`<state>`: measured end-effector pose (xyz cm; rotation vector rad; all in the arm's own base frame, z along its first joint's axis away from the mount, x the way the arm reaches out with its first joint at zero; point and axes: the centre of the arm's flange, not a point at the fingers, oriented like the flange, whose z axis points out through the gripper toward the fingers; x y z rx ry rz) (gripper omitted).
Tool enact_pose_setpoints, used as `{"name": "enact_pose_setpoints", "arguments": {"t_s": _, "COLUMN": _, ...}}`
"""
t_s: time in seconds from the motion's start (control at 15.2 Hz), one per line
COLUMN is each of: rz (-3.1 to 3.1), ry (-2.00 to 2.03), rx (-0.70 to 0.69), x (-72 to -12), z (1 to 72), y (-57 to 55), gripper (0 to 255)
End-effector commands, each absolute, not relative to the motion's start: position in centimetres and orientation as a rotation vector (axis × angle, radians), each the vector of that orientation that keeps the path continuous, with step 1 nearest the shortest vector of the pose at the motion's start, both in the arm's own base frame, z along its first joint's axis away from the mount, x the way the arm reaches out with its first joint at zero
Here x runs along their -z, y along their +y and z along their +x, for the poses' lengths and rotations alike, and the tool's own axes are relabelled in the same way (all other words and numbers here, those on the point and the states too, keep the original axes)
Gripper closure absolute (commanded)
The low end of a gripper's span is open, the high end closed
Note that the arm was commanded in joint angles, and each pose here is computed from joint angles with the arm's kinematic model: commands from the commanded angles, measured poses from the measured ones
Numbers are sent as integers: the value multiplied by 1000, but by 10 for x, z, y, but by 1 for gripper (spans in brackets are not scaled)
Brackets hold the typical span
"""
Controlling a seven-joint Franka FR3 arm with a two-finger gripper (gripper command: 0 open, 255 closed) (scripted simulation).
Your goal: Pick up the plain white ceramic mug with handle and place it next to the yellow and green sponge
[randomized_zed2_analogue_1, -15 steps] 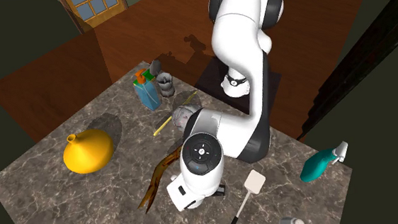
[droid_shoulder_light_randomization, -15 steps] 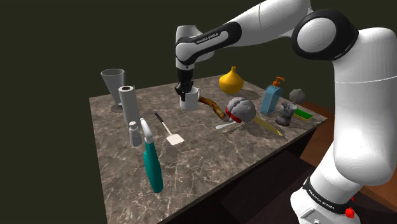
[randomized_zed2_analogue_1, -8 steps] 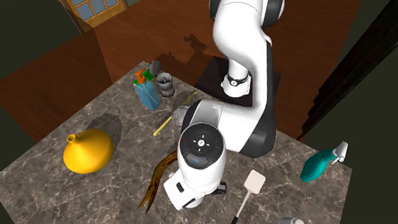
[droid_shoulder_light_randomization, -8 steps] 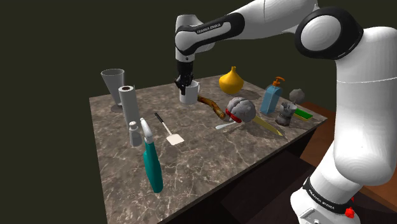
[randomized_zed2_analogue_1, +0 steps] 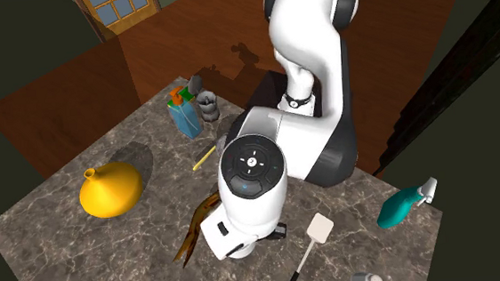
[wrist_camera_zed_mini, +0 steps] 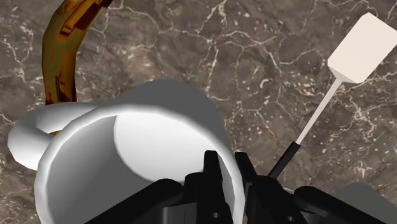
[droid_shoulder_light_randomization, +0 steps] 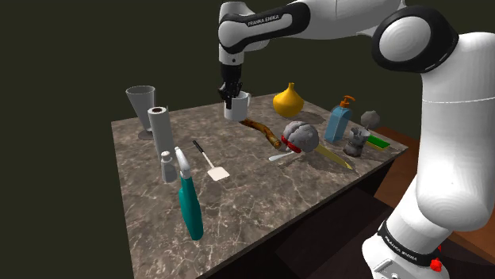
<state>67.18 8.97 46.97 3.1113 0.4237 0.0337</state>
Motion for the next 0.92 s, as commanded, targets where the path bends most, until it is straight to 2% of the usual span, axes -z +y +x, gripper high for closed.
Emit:
{"name": "enact_pose_setpoints", "arguments": {"t_s": 0.0, "rz": 3111, "ry": 424, "rx": -34, "x": -481, "z": 673, "y": 90, "gripper": 255}}
{"name": "enact_pose_setpoints", "arguments": {"t_s": 0.53, "rz": 3111, "ry": 424, "rx": -34, "x": -522, "z": 673, "y": 90, "gripper": 255}}
{"name": "enact_pose_setpoints", "arguments": {"t_s": 0.86, "rz": 3111, "ry": 424, "rx": -34, "x": -522, "z": 652, "y": 28, "gripper": 255}}
